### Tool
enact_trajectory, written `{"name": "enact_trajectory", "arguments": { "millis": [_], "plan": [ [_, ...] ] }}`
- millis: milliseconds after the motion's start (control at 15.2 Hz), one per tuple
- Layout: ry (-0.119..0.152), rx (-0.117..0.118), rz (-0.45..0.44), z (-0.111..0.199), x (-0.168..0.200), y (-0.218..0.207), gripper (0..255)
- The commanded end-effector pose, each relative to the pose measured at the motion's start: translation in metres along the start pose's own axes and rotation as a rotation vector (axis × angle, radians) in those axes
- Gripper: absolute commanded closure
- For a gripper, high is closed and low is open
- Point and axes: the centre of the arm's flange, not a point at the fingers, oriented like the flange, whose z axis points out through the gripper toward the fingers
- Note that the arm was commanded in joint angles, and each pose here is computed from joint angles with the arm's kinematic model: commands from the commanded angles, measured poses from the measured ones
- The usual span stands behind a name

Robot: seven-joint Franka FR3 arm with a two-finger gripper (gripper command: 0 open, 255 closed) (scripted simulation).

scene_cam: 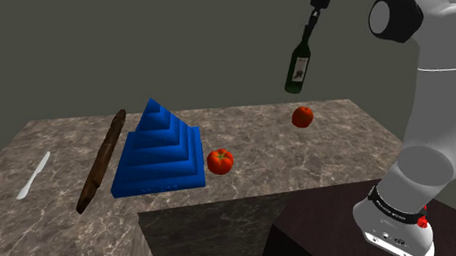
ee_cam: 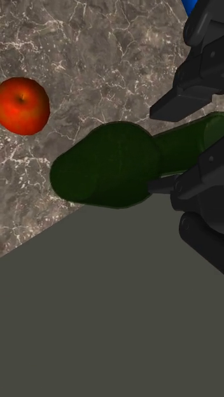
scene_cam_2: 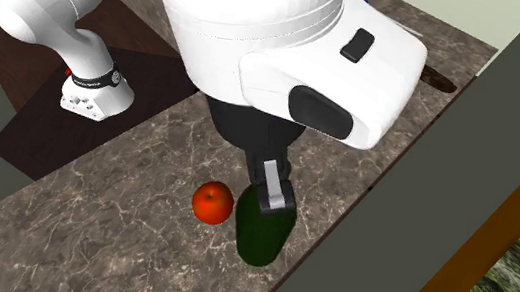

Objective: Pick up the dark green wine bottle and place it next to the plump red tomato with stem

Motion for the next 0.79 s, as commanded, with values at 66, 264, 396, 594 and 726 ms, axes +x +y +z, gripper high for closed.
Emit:
{"name": "enact_trajectory", "arguments": {
  "millis": [66,264,396,594,726],
  "plan": [
    [0.0,0.0,0.0,-0.016,0.001,0.0,255],
    [0.0,0.0,0.0,-0.016,0.012,-0.024,255],
    [0.0,0.0,0.0,-0.016,0.022,-0.048,255],
    [0.0,0.0,0.0,-0.016,0.038,-0.084,255],
    [0.0,0.0,0.0,-0.016,0.048,-0.109,255]
  ]
}}
